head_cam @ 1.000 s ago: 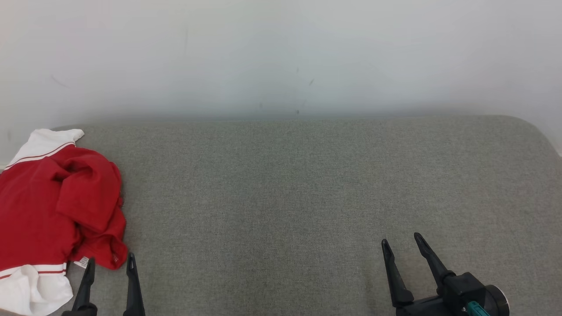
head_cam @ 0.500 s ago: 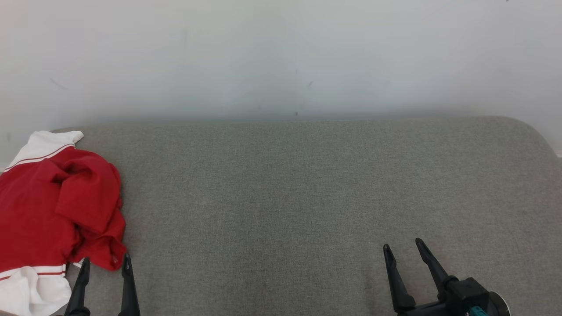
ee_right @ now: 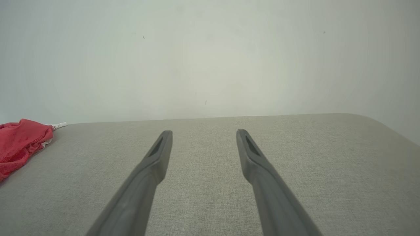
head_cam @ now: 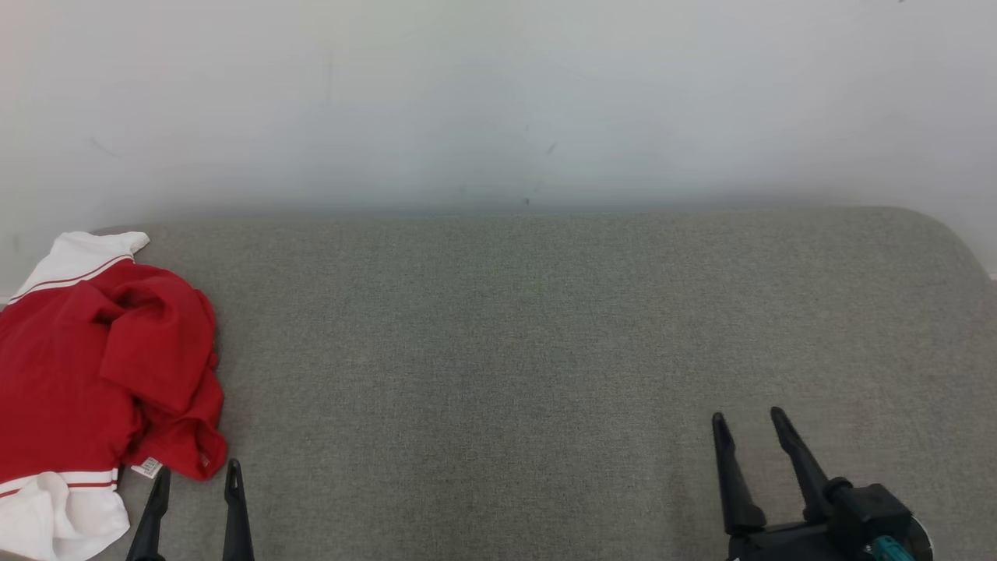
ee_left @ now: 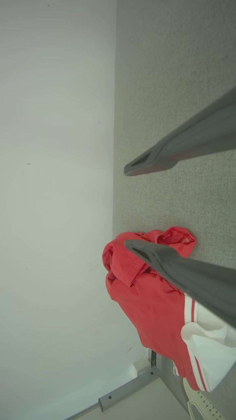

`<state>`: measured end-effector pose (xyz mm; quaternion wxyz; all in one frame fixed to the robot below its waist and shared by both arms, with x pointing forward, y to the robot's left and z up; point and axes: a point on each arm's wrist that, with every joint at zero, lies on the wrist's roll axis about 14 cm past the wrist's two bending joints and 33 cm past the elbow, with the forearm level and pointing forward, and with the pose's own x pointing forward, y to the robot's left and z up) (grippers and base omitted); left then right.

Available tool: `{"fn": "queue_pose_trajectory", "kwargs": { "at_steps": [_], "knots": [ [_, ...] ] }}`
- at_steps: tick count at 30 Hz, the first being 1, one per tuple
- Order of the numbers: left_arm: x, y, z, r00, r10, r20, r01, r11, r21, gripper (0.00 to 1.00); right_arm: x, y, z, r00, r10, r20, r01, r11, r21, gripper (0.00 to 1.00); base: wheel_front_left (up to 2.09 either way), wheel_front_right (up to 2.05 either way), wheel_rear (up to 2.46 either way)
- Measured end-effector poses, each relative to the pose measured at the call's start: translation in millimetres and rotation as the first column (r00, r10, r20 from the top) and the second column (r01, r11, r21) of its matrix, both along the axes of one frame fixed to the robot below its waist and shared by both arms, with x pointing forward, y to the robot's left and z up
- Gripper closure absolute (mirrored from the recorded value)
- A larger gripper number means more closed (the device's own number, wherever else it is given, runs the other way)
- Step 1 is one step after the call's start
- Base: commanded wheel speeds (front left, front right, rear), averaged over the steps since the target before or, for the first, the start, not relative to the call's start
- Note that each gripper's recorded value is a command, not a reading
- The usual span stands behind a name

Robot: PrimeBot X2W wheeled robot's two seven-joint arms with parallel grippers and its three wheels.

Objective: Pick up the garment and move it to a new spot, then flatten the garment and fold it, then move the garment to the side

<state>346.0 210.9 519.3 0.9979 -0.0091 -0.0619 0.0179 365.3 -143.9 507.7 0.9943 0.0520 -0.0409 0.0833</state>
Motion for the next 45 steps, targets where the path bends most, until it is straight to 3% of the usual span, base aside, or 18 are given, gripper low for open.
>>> {"fn": "queue_pose_trajectory", "kwargs": {
  "at_steps": [10, 45],
  "knots": [
    [0, 0, -2, 1.0, 0.005, -0.004, -0.006, 1.0, -0.023, 0.0, 1, -22, 6, 0.998, -0.066, 0.015, 0.066, 0.998, 0.023, 0.0, 0.0, 0.0, 0.0],
    [-9, 8, -40, 0.991, 0.048, -0.125, -0.05, 0.999, -0.007, 0.0, -5, -16, -7, 0.999, -0.047, -0.022, 0.047, 0.999, -0.002, 0.0, 0.0, 0.0, 0.0]
  ]
}}
